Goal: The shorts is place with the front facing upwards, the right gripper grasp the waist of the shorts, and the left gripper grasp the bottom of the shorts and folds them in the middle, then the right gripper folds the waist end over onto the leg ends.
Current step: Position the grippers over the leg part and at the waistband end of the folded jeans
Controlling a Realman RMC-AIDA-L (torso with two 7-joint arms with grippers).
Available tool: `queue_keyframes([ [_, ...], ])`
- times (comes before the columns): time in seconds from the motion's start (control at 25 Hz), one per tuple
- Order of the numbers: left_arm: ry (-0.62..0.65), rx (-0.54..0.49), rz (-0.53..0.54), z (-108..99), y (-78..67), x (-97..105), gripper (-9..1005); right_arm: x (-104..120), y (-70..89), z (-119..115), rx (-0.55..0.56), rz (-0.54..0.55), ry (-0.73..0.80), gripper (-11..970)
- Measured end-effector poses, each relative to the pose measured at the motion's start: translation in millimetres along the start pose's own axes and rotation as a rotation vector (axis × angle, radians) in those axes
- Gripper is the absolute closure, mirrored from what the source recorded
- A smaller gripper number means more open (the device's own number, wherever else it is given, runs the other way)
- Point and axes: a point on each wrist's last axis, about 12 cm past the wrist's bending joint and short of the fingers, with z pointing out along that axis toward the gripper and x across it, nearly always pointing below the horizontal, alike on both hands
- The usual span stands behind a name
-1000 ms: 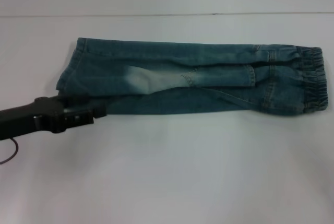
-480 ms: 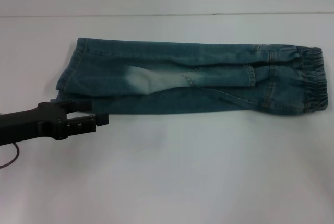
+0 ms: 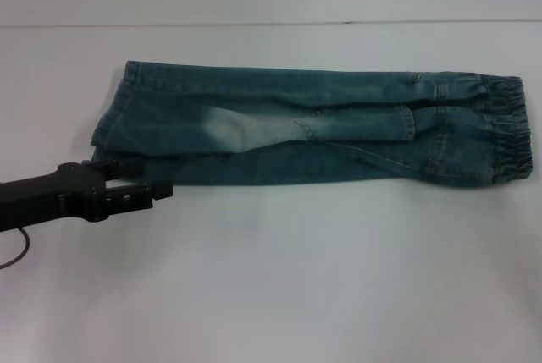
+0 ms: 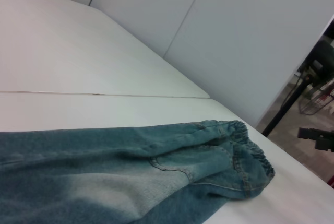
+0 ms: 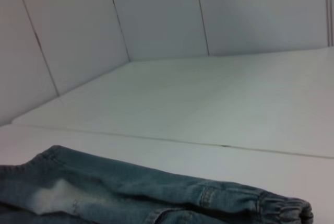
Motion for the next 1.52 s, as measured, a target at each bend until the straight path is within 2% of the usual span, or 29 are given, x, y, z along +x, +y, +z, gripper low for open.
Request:
queue_keyframes([
  [0.44, 0.006, -0.002, -0.001, 1, 0.4, 0, 169, 2, -5.6, -7, 0.043, 0.04, -0.001, 81],
  [0.72, 0.012, 0.007, 0.011, 4, -0.1, -3, 168, 5, -13.2, -3, 0.089, 0.117, 0.069, 80],
  [1.2, 0.047, 0.03, 0.003, 14, -1.0, -8, 168, 15, -2.7, 25, 0.005, 0.176, 0.212, 79],
  [1.52, 0.05, 0.025, -0.005, 13, 0.4, -10, 168, 20, -3.7, 25, 0.04, 0.199, 0.21, 25],
])
